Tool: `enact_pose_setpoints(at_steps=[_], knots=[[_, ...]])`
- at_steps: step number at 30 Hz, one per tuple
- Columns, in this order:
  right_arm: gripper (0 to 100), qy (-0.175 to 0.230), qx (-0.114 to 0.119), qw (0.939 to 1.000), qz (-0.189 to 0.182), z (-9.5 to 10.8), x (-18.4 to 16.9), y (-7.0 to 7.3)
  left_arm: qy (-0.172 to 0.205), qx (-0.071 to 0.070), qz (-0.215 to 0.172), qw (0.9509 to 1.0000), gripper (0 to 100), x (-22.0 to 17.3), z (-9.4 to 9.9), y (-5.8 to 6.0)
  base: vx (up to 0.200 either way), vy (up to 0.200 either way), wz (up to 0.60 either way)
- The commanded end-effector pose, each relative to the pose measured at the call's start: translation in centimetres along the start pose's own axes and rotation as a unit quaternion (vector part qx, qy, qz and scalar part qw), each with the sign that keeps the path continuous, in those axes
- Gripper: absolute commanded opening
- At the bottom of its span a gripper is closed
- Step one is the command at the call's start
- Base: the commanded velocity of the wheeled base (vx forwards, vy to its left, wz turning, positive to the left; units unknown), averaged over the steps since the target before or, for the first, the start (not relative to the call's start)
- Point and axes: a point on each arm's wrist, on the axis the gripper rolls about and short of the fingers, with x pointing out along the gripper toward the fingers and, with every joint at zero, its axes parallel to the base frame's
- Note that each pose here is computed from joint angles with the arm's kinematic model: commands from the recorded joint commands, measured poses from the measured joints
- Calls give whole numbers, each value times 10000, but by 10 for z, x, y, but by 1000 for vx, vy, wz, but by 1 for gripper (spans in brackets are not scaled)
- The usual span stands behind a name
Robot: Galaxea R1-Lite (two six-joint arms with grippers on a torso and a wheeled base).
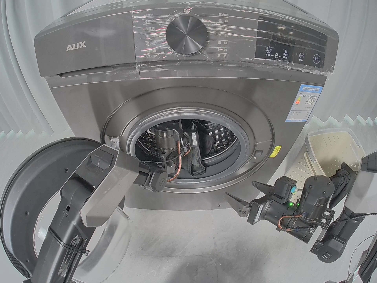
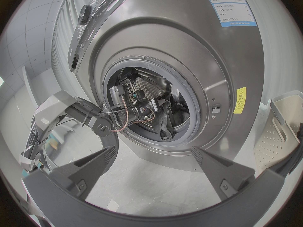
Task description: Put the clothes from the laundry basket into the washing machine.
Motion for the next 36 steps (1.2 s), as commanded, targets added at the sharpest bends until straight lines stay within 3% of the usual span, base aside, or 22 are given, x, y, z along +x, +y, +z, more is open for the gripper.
enact_pose_setpoints(at_steps=[1, 7, 12, 20, 26, 27, 31, 36], knots=[[100, 5, 1, 10000, -2, 0, 0, 0, 168, -1, 31, 9999, 100, -2, -11, 1, 0, 0, 0], [100, 7, 0, 10000, 5, 0, 0, 0, 870, 174, -63, 9960, 100, -28, -31, -3, 0, 0, 0], [100, 9, -1, 10000, 12, -1, 0, 1, 1246, 263, -213, 9916, 100, -40, -47, -6, 0, 0, 0], [100, 1, -1, 10000, 14, 0, 0, 1, 1424, 404, -233, 9887, 100, -39, -68, -4, 0, 0, 0], [100, -15, 9, 10000, 11, 0, 1, 0, 1463, 417, -236, 9881, 100, -37, -77, -3, 0, 0, 0], [100, -15, 9, 10000, 11, 0, 1, 0, 1477, 420, -234, 9879, 0, -37, -77, -2, 0, 0, 0], [100, -14, 0, 10000, 18, 0, 1, 1, 1462, 416, -229, 9881, 0, -36, -77, -2, 0, 0, 0], [100, -14, 8, 10000, 18, 0, 0, 1, 1019, 293, -168, 9942, 0, -23, -56, -3, 0, 0, 0]])
